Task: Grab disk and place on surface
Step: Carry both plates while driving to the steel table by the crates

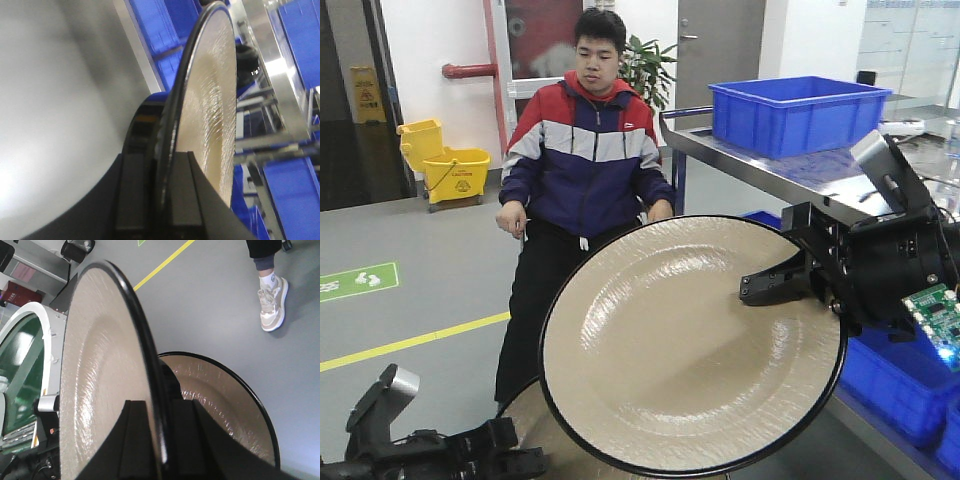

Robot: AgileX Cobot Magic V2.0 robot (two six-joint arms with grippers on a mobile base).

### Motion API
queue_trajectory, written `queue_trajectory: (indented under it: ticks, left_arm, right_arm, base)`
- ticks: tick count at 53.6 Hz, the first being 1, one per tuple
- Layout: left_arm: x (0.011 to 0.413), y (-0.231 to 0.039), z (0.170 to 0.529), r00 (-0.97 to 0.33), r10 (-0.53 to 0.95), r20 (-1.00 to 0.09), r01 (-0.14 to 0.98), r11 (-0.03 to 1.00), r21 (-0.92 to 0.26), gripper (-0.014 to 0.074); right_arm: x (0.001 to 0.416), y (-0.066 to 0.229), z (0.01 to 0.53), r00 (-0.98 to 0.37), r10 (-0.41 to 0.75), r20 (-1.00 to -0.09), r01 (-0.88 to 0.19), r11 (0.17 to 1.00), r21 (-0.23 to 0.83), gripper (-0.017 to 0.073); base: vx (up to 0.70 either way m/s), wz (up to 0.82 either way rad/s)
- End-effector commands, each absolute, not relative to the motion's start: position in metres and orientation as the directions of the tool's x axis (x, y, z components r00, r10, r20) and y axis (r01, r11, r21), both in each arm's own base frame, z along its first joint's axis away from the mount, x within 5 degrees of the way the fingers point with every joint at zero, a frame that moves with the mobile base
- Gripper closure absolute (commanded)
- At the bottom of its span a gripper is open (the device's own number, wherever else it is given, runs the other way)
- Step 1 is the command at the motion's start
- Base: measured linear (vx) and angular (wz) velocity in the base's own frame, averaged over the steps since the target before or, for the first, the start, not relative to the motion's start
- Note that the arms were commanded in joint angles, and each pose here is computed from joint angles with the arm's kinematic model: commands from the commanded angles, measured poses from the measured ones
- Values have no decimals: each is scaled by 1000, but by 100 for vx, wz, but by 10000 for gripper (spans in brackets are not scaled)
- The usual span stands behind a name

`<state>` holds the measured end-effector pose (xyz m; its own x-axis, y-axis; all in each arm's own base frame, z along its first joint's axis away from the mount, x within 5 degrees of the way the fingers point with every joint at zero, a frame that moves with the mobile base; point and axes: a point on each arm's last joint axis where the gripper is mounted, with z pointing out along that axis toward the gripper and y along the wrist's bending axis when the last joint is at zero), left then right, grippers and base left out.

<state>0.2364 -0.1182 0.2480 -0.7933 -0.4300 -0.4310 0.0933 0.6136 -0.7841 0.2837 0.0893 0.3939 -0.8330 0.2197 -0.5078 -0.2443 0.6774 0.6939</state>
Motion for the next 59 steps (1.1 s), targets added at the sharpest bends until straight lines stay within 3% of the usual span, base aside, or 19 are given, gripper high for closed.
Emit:
queue_trajectory:
  ticks: [1,34,59]
  left_arm:
    - [237,-123,273,-775,-503,-382,106,493,-864,592]
    - [237,-123,273,-775,-503,-382,106,493,-864,592]
    - [237,-122,273,-774,-504,-383,106,493,-864,592]
  right_arm:
    - [276,90,425,-768,314,-559,-293,603,742,568]
    - [276,90,425,-768,314,-559,-293,603,742,568]
    - [277,90,426,-767,314,-559,-293,603,742,568]
  base:
    - [42,14]
    - [44,-1]
    - [44,-42]
